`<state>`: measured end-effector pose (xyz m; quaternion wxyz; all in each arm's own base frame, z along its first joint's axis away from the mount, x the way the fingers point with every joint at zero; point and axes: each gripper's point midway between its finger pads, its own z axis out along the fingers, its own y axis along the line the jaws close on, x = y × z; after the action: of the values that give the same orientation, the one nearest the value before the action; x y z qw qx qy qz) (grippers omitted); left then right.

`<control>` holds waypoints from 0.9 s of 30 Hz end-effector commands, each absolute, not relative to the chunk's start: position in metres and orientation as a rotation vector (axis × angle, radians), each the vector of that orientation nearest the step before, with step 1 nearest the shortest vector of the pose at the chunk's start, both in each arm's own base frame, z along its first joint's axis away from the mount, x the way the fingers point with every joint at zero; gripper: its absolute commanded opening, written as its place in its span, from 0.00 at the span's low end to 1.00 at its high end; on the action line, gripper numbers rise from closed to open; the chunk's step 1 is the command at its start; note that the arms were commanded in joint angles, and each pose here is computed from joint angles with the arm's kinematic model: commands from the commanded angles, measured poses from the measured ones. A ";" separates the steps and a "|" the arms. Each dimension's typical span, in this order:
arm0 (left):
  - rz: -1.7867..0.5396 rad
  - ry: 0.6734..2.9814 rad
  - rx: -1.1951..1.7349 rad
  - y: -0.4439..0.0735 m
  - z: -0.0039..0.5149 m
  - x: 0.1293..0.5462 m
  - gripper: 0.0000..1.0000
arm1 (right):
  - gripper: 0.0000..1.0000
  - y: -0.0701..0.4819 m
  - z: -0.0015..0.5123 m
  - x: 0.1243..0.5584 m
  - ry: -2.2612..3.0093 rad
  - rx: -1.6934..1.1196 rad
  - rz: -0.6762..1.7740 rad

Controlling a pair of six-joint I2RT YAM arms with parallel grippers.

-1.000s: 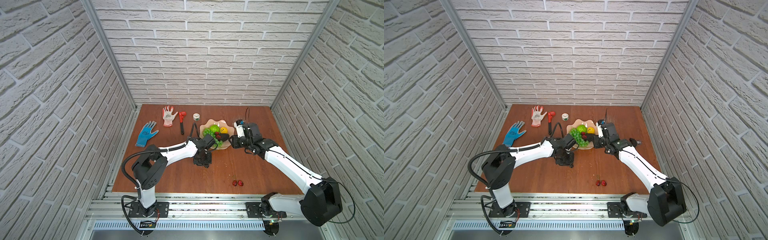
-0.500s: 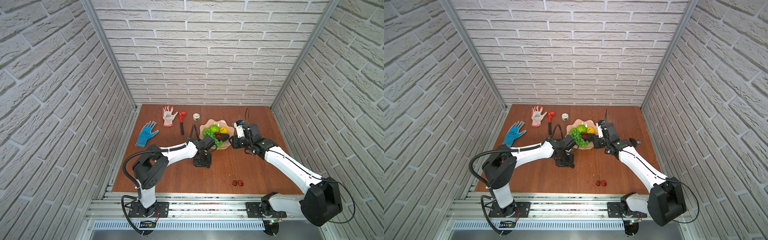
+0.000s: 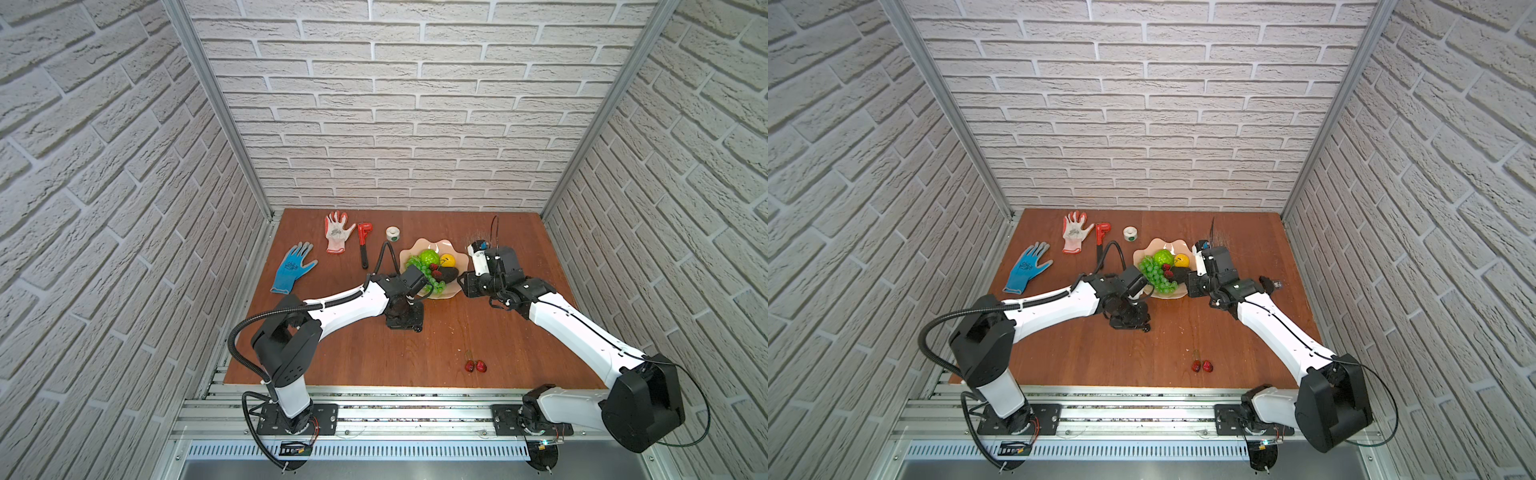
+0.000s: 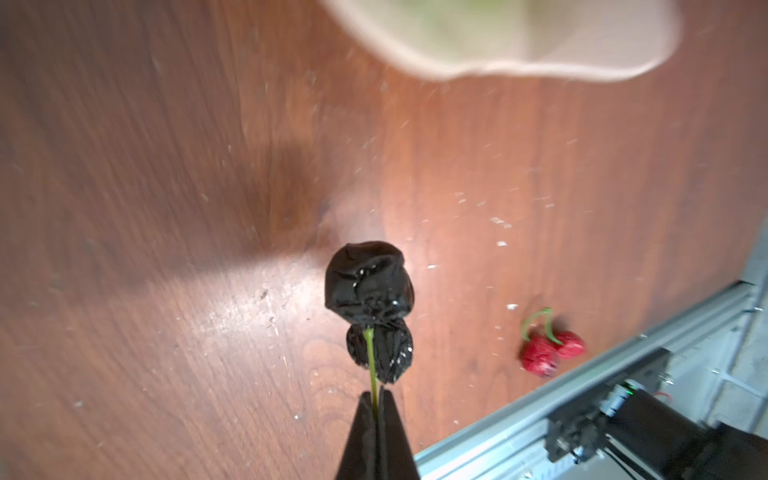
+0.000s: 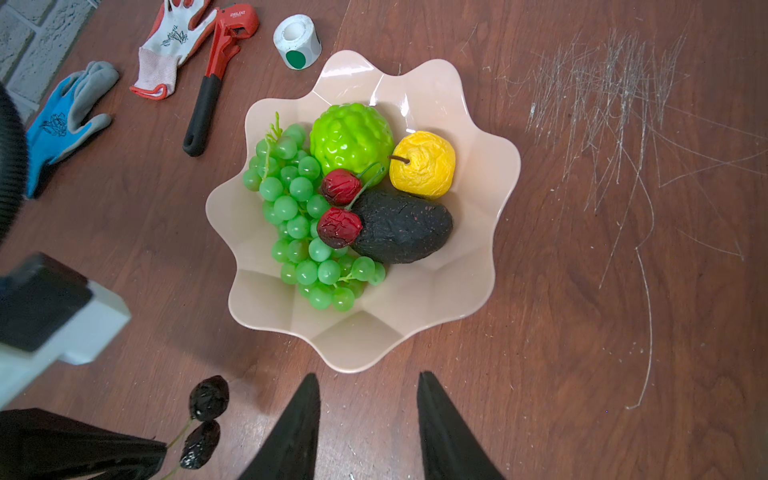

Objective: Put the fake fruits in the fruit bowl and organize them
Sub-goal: 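Carry the black cherries over the bowl and release them with the left gripper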

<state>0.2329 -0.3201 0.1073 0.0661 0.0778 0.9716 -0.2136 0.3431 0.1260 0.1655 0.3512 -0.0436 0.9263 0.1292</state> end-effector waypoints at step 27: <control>-0.979 2.563 0.388 -0.411 0.164 0.410 0.00 | 0.43 0.122 0.179 0.333 2.393 -0.085 0.350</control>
<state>0.3930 -0.4010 0.1448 0.1547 0.1282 0.9263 -0.3187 0.3284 0.1217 0.1722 0.3434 -0.0402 0.9292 0.1305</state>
